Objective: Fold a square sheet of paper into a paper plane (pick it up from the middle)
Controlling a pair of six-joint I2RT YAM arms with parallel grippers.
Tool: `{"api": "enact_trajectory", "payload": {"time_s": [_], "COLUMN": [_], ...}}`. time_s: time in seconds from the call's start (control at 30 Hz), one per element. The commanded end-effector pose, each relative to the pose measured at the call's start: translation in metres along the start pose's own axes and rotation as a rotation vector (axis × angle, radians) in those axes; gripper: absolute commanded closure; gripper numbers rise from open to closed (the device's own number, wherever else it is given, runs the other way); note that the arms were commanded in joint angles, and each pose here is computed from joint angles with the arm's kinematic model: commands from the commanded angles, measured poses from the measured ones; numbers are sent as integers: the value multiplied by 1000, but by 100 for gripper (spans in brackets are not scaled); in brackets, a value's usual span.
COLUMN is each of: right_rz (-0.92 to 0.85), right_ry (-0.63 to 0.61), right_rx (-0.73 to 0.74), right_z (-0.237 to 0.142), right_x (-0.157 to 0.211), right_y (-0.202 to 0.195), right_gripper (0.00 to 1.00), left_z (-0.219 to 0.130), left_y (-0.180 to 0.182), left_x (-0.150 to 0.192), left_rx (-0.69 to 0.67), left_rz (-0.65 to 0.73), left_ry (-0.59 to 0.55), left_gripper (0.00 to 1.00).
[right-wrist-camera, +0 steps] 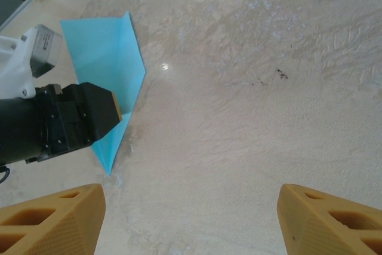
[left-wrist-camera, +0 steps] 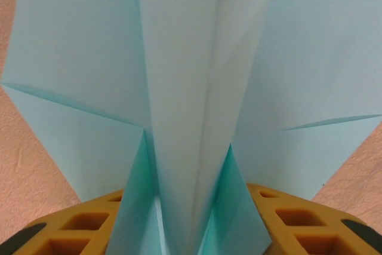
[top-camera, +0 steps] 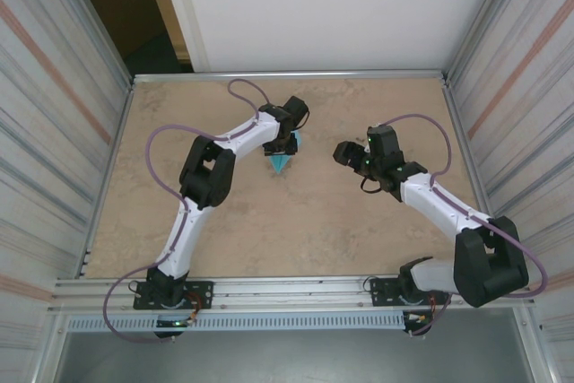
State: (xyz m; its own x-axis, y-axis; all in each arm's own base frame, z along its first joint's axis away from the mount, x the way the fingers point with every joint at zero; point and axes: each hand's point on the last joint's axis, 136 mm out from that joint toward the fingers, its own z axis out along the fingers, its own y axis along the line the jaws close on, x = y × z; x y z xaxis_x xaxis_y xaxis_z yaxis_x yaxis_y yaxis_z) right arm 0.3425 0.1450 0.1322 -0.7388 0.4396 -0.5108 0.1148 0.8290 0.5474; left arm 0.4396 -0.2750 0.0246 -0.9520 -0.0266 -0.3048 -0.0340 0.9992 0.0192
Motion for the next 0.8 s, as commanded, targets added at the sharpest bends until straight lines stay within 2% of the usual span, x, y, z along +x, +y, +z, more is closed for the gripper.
{"api": "enact_trajectory", "payload": {"time_s": [0.0, 0.13, 0.33, 0.77], "right_rz": [-5, -5, -4, 4], "right_ry": [11, 9, 1, -12], "right_rx": [0, -2, 5, 12], "right_z": [2, 1, 1, 0], "right_x": [1, 0, -2, -5], "right_y": [-2, -1, -1, -2], "right_gripper": [25, 25, 24, 24], "left_z": [19, 4, -54, -115], "left_y": [2, 2, 1, 9], "left_x": [16, 4, -27, -42], "left_rx": [-29, -13, 40, 96], "left_rz": [-4, -11, -27, -50], "left_ry": [61, 27, -98, -202], "left_gripper": [54, 54, 50, 42]}}
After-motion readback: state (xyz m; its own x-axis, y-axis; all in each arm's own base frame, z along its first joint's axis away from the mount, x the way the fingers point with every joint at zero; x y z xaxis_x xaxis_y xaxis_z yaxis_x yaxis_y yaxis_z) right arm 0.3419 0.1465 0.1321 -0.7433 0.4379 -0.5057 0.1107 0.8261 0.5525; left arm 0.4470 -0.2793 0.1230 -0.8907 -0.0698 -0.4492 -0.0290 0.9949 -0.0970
